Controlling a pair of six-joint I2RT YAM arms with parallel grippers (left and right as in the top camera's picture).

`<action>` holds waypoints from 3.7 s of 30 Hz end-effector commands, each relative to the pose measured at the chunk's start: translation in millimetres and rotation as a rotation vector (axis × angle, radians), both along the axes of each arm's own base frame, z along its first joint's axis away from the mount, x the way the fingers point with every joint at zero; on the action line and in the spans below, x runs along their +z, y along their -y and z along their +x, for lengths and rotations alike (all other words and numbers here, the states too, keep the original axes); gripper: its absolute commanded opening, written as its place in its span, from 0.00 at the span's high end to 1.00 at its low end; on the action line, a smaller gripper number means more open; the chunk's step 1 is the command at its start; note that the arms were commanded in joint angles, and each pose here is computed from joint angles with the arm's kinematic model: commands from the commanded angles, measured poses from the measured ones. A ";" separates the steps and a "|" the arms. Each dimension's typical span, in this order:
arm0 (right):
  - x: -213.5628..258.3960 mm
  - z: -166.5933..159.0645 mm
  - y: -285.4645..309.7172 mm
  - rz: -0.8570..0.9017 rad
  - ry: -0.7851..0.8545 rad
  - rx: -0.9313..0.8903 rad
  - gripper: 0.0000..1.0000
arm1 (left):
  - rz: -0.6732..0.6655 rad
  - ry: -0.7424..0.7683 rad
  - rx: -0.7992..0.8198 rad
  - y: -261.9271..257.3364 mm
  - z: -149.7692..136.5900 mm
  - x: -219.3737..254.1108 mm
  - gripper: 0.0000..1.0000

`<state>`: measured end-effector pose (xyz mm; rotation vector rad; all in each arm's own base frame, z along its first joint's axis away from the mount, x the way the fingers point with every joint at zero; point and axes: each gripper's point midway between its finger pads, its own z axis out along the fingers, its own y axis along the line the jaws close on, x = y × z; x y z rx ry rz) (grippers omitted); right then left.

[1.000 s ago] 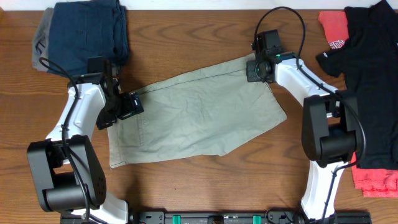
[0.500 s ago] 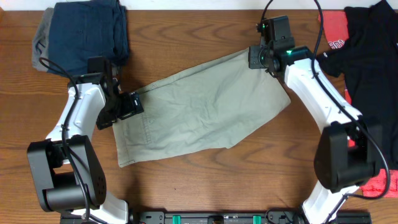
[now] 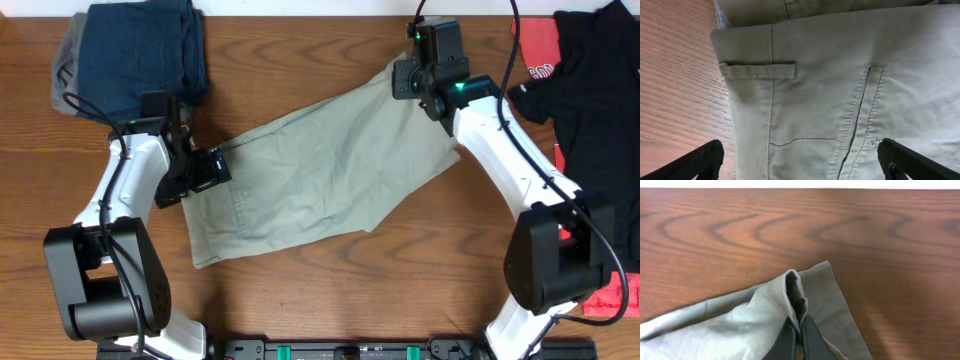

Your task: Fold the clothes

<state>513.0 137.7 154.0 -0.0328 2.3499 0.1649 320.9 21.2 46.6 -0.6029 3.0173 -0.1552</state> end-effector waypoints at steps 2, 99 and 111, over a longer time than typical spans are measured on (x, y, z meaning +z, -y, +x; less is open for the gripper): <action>-21.1 10.5 -0.2 -0.022 -0.014 -0.031 0.99 | 0.000 -0.006 0.011 -0.6 -1.6 -0.8 0.01; -143.5 -93.8 91.6 0.075 -0.641 -0.234 0.98 | 0.000 -0.007 0.011 -0.5 -1.9 -0.8 0.00; -128.9 -108.9 129.3 -0.062 -0.684 -0.332 0.99 | 0.000 -0.007 0.011 -0.5 -1.8 -0.8 0.00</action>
